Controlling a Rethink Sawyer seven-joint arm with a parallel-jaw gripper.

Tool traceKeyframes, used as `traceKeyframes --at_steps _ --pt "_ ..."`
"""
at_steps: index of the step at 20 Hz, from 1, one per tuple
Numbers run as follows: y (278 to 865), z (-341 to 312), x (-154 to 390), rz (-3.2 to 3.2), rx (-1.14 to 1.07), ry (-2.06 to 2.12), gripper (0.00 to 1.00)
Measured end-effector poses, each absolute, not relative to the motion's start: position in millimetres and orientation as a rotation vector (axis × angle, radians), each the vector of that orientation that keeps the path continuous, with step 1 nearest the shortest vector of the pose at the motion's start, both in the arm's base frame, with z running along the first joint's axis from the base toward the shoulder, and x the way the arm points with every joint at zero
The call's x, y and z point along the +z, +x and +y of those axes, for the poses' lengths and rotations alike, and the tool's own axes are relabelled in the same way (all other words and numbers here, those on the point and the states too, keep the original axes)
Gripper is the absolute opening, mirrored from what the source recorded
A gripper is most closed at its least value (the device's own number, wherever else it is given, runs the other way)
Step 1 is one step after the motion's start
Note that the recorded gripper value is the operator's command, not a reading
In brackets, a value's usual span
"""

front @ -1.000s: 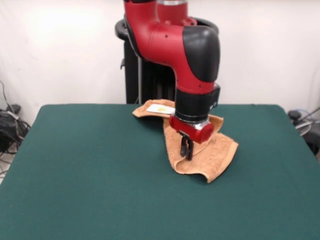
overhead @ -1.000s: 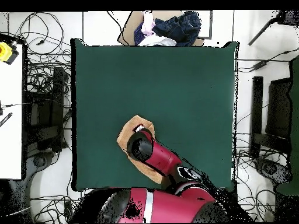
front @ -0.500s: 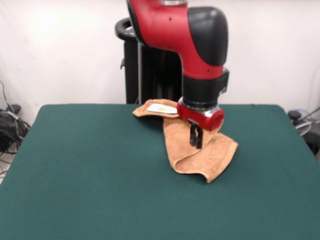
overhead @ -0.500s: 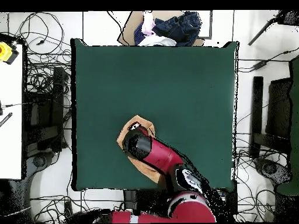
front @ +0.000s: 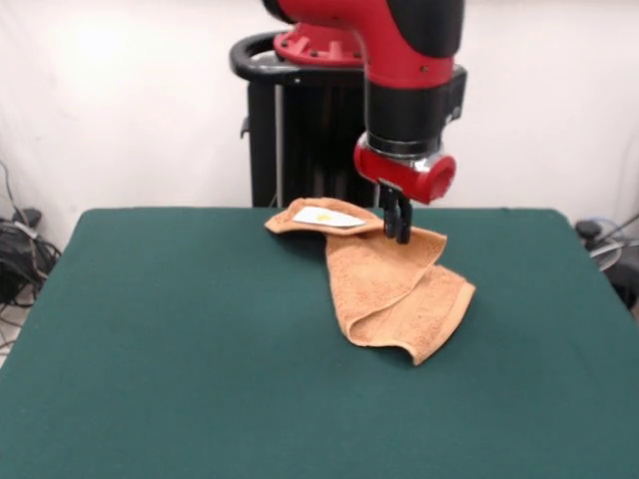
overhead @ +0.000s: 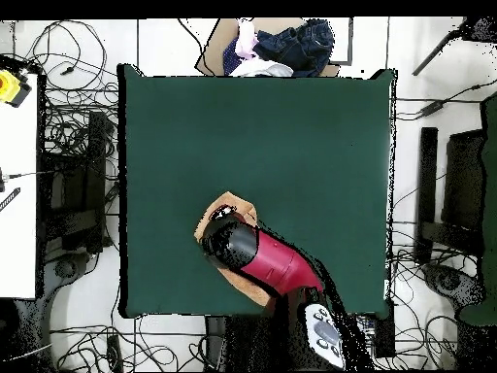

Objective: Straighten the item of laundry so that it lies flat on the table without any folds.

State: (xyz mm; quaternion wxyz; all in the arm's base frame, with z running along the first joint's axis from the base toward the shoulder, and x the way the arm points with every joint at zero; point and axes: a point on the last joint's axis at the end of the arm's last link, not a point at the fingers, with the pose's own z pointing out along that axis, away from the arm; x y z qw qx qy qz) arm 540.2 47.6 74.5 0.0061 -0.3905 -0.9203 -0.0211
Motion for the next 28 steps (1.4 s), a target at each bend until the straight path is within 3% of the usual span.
traceKeyframes --at_steps 3,4,28 --pt "542 43 78 -2.882 -0.069 -1.237 0.00" --pt "542 40 77 -2.876 -0.068 -1.244 1.00" --pt "505 40 56 -2.859 -0.014 -1.301 1.00"
